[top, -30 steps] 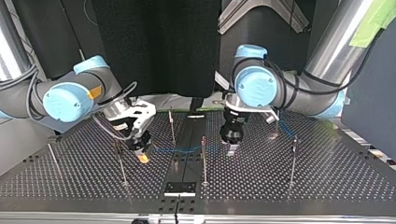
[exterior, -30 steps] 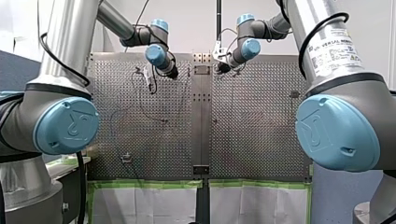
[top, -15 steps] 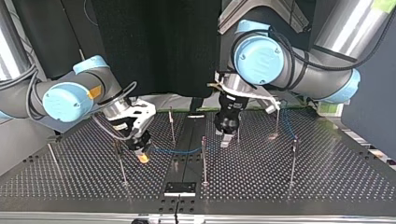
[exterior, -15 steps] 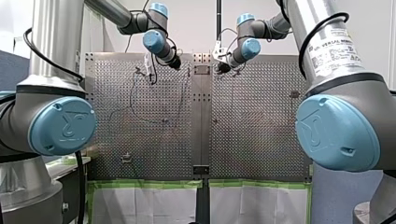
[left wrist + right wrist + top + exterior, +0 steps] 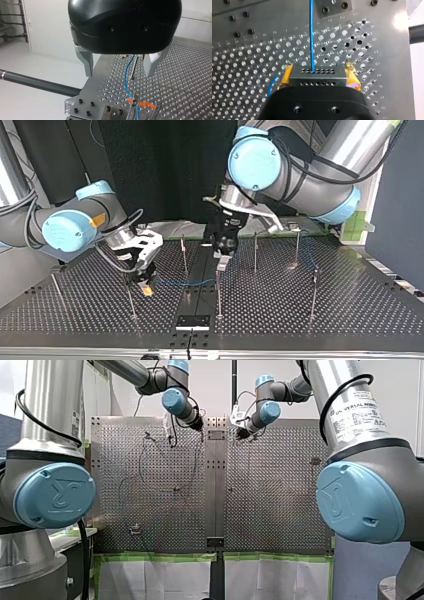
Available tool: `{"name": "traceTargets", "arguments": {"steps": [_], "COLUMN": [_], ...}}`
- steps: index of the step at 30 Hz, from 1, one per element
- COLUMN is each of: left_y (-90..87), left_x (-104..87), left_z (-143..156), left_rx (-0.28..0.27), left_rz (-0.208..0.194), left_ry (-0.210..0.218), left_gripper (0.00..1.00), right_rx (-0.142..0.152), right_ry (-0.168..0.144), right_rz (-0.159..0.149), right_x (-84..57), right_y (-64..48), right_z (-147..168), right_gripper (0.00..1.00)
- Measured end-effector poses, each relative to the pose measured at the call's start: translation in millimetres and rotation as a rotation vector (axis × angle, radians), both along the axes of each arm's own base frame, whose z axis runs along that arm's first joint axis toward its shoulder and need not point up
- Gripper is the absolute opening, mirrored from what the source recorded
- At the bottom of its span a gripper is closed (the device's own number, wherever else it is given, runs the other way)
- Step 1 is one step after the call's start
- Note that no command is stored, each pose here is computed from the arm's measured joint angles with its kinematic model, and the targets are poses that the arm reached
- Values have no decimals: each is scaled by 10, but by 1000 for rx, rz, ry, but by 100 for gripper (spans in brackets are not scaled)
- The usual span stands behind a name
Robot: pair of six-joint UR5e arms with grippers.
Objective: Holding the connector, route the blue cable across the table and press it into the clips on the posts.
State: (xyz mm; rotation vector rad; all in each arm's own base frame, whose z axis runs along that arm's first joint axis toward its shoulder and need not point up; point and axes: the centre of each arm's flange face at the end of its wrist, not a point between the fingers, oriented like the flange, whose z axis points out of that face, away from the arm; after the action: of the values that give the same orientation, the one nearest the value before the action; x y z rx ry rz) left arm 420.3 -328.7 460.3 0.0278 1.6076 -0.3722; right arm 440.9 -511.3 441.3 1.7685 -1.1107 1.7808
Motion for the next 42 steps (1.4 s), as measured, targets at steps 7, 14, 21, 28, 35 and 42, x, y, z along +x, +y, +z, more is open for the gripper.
{"name": "traceTargets", "arguments": {"steps": [7,14,21,28,35,42], "left_y": [-279,-610,-710,-751,-744,-808], "left_x": [-52,-34,142,330,388,528], "left_z": [-2,-62,-121,-132,-70,-162], "left_rx": [7,23,31,26,16,23], "left_rz": [-6,-23,7,40,47,45], "left_ry": [6,23,32,20,5,16], "left_gripper": [100,100,100,100,100,100], "right_rx": [-1,1,1,1,1,1], "right_ry": [2,3,3,3,3,3], "right_rz": [-4,-4,-5,-7,-8,-8], "right_x": [-6,-8,-12,-21,-26,-27], "right_y": [-5,-3,-7,-16,-21,-22], "right_z": [-1,-2,-5,-6,-6,-7], "right_gripper": [0,0,0,0,0,0]}}
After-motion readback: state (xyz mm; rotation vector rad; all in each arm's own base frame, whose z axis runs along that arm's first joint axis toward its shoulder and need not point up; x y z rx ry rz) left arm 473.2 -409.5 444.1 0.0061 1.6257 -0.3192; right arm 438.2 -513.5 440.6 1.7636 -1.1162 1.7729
